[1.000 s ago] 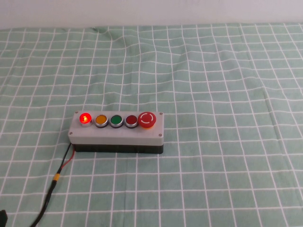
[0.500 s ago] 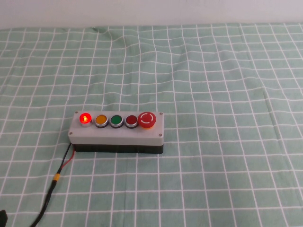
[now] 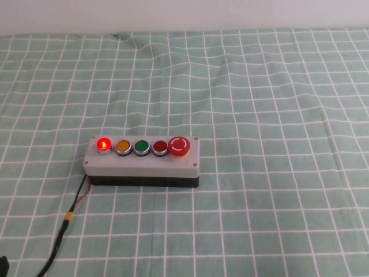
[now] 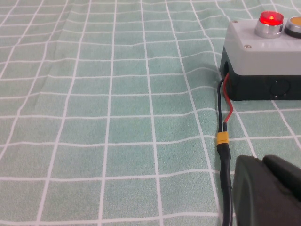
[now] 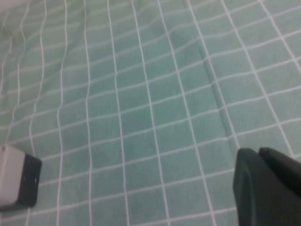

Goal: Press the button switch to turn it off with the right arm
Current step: Press the button to turn off

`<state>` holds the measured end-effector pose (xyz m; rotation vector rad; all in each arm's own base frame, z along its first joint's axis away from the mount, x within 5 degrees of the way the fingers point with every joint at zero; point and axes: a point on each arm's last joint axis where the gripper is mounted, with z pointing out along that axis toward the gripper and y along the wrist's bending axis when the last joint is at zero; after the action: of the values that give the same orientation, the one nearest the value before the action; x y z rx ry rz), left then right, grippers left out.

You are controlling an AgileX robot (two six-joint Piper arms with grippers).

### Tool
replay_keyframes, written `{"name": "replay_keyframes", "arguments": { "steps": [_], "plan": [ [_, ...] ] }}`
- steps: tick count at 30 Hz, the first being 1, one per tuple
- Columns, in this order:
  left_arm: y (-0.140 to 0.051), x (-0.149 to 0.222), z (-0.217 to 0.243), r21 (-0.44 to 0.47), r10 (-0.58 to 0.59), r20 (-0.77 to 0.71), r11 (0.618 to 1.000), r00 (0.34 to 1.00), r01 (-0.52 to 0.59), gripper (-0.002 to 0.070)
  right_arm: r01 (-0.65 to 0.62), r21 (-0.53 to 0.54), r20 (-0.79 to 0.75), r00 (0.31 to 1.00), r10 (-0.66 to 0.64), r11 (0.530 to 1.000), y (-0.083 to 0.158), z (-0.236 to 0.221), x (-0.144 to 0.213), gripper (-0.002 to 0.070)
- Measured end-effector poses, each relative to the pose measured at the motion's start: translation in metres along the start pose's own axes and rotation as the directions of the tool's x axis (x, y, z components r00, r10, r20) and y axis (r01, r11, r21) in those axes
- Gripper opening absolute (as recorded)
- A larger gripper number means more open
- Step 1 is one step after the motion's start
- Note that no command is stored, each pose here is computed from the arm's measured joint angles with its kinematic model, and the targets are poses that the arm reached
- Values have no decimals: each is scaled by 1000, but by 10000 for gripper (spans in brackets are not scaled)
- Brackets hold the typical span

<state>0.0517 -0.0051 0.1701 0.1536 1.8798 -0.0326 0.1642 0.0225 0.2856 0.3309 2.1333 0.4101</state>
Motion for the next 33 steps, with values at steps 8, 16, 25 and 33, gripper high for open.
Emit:
{"name": "replay_keyframes", "arguments": {
  "steps": [8,16,25,33],
  "plan": [
    [0,0,0,0,0,0,1000,1000,0,-3,119,-175,-243,957,-160,977,15,45,8,-16],
    [0,0,0,0,0,0,1000,1000,0,-3,182,-476,-189,934,-303,860,60,72,-31,-16],
    [0,0,0,0,0,0,1000,1000,0,-3,398,-629,-54,834,-549,667,145,86,-56,-12],
    [0,0,0,0,0,0,1000,1000,0,-3,559,-619,-51,672,-739,551,215,102,-40,-12]
  ]
}}
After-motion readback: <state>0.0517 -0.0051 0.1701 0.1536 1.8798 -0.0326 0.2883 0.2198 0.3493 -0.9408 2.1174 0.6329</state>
